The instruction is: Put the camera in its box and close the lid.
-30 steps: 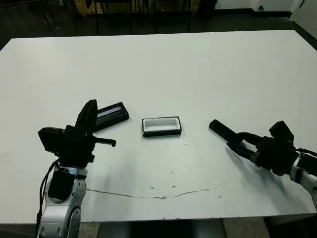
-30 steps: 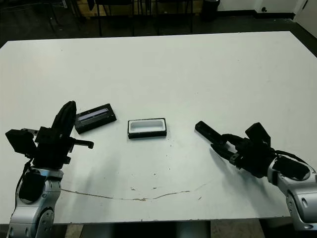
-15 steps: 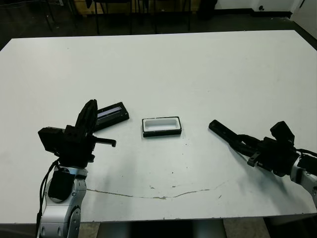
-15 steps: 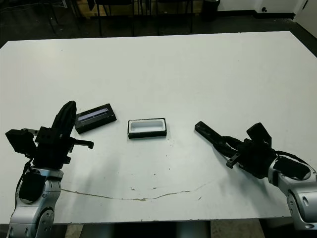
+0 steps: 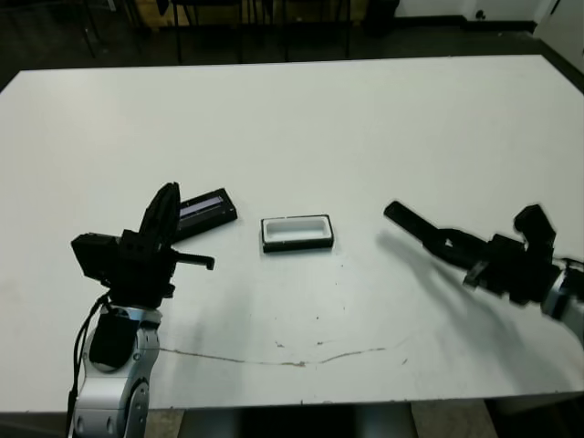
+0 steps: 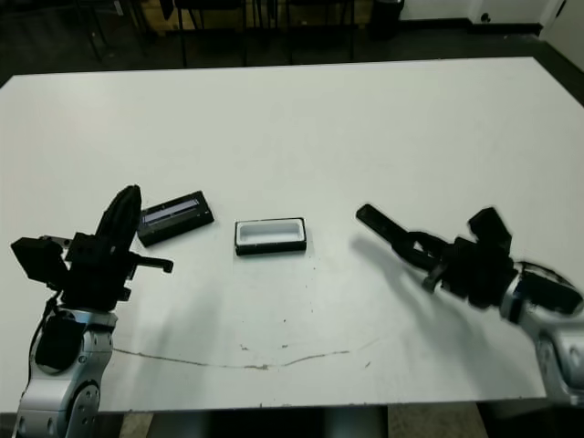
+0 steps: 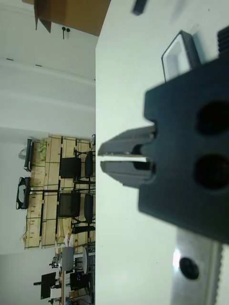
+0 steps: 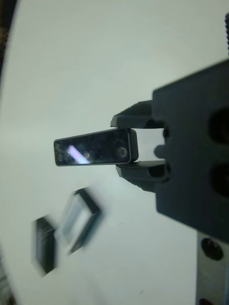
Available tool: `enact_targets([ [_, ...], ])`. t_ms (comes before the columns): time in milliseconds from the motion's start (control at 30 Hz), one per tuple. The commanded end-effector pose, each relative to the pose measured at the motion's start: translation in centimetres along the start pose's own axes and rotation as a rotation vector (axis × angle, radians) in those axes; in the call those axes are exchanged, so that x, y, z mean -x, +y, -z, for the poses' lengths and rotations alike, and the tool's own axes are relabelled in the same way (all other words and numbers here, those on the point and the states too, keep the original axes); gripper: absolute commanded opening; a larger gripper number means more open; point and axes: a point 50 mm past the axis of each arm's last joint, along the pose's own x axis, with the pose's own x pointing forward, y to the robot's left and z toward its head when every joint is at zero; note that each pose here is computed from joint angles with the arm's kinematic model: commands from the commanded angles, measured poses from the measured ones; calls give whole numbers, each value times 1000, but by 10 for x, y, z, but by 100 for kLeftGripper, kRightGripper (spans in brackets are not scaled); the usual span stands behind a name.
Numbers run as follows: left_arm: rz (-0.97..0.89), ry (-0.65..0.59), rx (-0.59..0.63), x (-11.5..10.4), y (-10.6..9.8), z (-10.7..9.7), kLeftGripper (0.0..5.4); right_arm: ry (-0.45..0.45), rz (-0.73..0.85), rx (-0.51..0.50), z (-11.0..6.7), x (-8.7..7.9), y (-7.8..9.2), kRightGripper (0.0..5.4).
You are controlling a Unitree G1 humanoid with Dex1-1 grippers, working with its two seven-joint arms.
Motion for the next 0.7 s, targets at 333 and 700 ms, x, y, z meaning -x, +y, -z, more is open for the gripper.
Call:
enact_targets([
  [333,2,38,-9,6,-3,7,0,-48,-237,310,-96,-46,14,37],
  [700,4,41,-2,6,-5,8,0,172,-515,494,-108,-95,24,37],
])
